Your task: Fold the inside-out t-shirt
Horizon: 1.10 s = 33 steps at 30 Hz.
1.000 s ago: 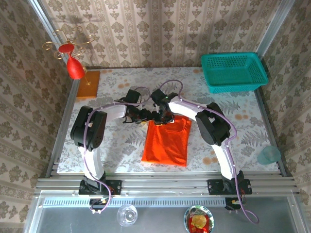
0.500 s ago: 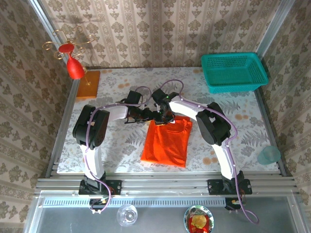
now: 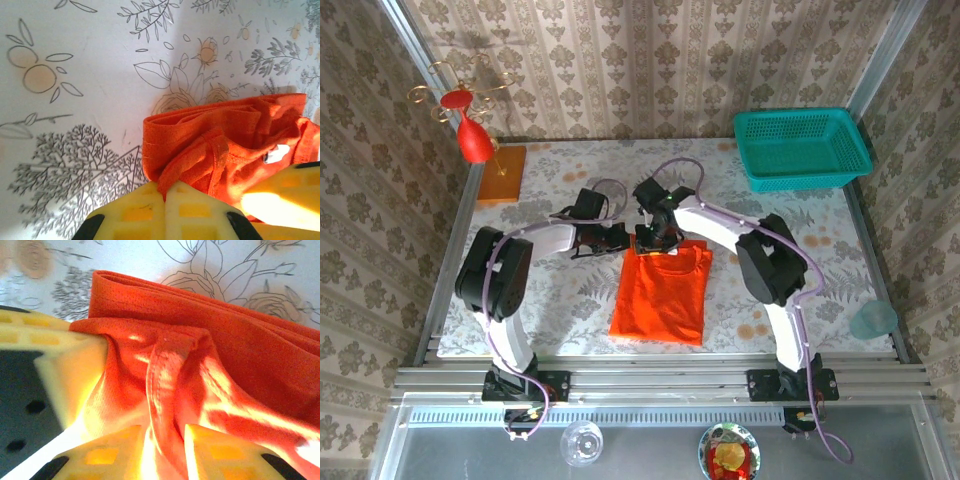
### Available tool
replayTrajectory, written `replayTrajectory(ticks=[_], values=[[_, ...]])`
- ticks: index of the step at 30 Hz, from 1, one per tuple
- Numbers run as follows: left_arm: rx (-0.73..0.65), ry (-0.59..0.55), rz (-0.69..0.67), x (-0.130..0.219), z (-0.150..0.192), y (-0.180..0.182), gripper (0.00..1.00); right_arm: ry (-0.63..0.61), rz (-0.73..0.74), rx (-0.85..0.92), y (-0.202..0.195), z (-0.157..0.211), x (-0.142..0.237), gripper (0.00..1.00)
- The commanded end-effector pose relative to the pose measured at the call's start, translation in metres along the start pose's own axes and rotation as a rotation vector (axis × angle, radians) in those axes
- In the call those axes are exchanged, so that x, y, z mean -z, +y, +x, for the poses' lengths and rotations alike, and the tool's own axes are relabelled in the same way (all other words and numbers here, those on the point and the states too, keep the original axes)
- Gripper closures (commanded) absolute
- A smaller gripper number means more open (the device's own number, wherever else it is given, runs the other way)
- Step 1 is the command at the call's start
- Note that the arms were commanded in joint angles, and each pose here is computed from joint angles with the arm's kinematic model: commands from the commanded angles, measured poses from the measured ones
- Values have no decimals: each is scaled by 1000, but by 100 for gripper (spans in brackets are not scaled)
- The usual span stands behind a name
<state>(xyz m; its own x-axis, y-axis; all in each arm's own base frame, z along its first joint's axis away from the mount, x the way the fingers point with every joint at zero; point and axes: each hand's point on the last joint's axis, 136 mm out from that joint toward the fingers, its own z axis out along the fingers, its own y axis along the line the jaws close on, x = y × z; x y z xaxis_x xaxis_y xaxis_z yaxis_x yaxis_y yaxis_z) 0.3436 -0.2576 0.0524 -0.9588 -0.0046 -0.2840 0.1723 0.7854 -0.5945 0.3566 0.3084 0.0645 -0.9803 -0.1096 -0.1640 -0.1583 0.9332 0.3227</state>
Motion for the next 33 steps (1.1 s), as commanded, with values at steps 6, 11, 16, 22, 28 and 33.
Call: replayTrajectory(ticks=[6,11,16,22,28,33], values=[[15,47,102,0,5,8,83,-52,-5,-52,-12,17,55,70],[55,71,166,-10,7,15,70,-74,16,-81,-29,30,69,70],[84,81,190,-14,6,21,66,-86,29,-114,-43,44,77,70],[79,85,203,-17,2,18,66,-109,33,-137,-53,50,88,70],[50,86,215,-16,0,9,68,-131,32,-155,-63,51,98,70],[30,94,138,-17,-1,14,70,-133,38,-166,-70,54,102,70]])
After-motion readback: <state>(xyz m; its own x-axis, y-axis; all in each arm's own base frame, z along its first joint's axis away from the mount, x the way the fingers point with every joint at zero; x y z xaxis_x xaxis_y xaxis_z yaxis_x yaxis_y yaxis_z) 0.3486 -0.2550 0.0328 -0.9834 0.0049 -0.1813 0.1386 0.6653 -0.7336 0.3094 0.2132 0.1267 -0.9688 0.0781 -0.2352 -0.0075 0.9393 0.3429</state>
